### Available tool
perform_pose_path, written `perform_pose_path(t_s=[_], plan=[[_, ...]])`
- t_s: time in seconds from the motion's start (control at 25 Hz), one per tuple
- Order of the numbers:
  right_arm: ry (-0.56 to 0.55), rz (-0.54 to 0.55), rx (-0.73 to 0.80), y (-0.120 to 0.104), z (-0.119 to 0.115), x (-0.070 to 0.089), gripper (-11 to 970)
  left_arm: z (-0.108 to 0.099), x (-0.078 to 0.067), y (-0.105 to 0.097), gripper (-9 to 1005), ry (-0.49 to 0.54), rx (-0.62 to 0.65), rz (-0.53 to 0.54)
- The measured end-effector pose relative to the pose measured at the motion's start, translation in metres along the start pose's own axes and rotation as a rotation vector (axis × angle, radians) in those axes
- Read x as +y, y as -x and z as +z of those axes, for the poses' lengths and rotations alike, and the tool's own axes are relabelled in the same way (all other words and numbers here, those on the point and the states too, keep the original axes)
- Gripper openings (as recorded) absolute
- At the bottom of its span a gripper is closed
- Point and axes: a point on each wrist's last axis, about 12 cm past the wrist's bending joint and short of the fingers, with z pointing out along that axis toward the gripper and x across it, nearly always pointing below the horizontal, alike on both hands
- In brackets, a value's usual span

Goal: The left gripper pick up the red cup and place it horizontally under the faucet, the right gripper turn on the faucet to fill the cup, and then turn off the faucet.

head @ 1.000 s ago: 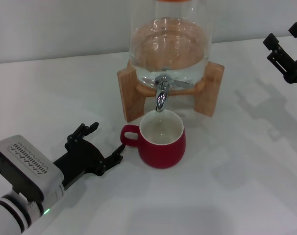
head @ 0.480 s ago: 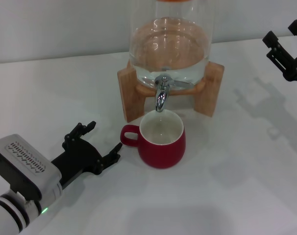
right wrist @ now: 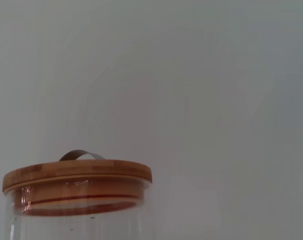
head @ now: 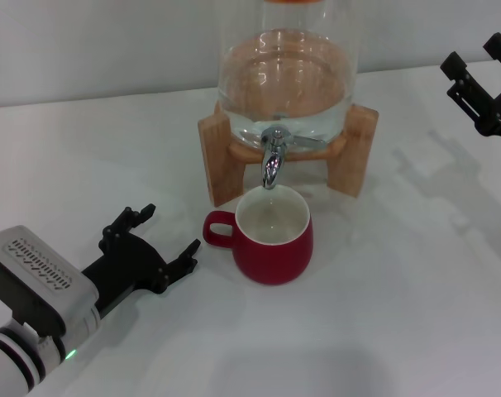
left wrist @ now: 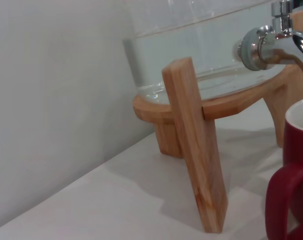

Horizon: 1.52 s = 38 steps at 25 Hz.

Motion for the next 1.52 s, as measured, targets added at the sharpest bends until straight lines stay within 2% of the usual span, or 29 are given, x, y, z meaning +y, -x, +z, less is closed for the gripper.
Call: perform_pose_path(t_s=[0.4, 0.72, 0.96, 1.28, 1.52], plan=[[-0.001, -0.001, 0.002, 0.0, 0.001, 0.0, 777, -0.001, 0.005, 0.001, 875, 0.019, -0.002, -0.004], [-0.006, -0.001, 0.007, -0.001, 0.001, -0.001, 778, 0.0, 0.018, 0.011, 872, 0.045, -0.038, 0.034], [-0.011, -0.002, 0.004, 0.0, 0.001, -0.002, 777, -0.002, 0.029, 0.015, 866, 0.087, -0.066, 0.023], [-0.009, -0.004, -0.002, 0.001, 0.006, -0.003, 777, -0.017, 0.049, 0.018, 866, 0.18, -0.157, -0.022], [-0.001, -0.007, -0.011, 0.002, 0.01, -0.002, 778, -0.038, 0.065, 0.017, 866, 0.308, -0.27, -0.126]])
